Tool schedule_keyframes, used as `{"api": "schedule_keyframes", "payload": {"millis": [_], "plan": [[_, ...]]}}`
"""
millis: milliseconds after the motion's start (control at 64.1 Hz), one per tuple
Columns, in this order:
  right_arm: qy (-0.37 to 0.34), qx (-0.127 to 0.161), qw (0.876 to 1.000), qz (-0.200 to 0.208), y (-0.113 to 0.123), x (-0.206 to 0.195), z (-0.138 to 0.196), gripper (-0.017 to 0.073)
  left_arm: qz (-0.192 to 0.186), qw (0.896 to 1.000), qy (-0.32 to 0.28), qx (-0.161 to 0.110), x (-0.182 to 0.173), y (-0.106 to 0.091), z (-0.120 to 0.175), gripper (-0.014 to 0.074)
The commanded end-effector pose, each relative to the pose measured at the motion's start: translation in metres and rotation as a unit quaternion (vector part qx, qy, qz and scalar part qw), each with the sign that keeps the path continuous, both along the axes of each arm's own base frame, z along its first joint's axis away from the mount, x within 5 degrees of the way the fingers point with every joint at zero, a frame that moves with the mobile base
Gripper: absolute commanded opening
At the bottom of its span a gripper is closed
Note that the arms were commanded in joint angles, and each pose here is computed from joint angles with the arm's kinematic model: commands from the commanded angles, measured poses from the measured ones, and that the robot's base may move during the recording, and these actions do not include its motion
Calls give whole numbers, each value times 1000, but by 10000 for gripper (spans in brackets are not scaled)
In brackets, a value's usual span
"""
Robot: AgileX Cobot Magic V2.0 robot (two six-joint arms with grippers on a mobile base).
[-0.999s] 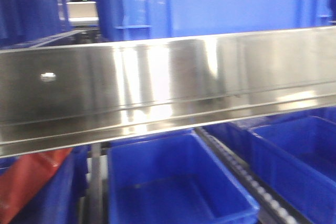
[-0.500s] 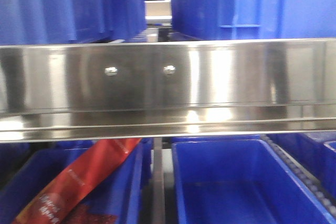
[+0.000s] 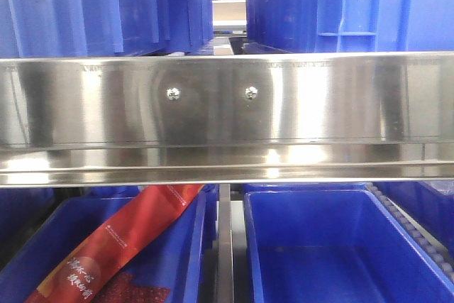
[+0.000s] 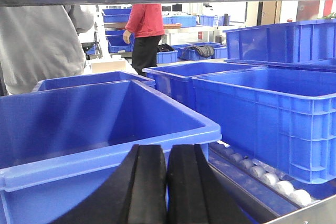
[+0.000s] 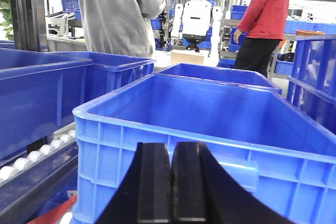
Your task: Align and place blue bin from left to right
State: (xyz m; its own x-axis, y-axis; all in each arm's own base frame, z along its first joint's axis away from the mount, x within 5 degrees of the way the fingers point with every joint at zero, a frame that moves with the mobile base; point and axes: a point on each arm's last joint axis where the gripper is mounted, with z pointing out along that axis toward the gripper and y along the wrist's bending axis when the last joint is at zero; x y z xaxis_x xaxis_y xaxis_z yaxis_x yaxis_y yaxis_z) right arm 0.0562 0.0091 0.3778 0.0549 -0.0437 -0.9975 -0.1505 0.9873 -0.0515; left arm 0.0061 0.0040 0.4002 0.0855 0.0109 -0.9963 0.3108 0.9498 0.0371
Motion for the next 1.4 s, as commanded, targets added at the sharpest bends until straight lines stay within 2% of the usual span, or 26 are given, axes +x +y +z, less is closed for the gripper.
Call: {"api": "schedule_keyframes", "payload": {"millis": [0, 219, 297, 390, 453, 593, 781, 999, 1046, 1093, 1389], "plan": [[-15, -1, 1000, 0, 0, -1, 2, -79, 2, 1000, -8, -2, 0, 0, 1, 13], [-15, -1, 1000, 0, 0, -1, 2, -79, 6, 1000, -9, 3, 0, 1, 1, 13], [-15, -1, 1000, 0, 0, -1, 2, -79, 40, 998, -24, 40, 1, 6, 1, 13], [-15, -1, 1000, 0, 0, -1, 2, -79, 76, 996, -14, 47, 1, 6, -9, 13], [-15, -1, 1000, 0, 0, -1, 2, -79, 105, 993, -3, 47, 3, 5, -24, 13], [-15, -1, 1000, 0, 0, -1, 2, -79, 176, 984, 17, 29, 9, 3, -79, 13], [-18, -1, 1000, 0, 0, -2, 2, -79, 223, 974, 28, 1, 34, 3, -139, 13], [-20, -1, 1000, 0, 0, -2, 3, -79, 230, 973, 7, -4, 49, 4, -188, 13], [-20, -1, 1000, 0, 0, -2, 3, -79, 228, 974, -12, -6, 49, 4, -186, 13], [-20, -1, 1000, 0, 0, -2, 3, -79, 227, 974, 19, -4, 50, 4, -191, 13], [-21, 0, 1000, 0, 0, -2, 3, -79, 216, 976, 18, -5, 50, 3, -191, 13]]}}
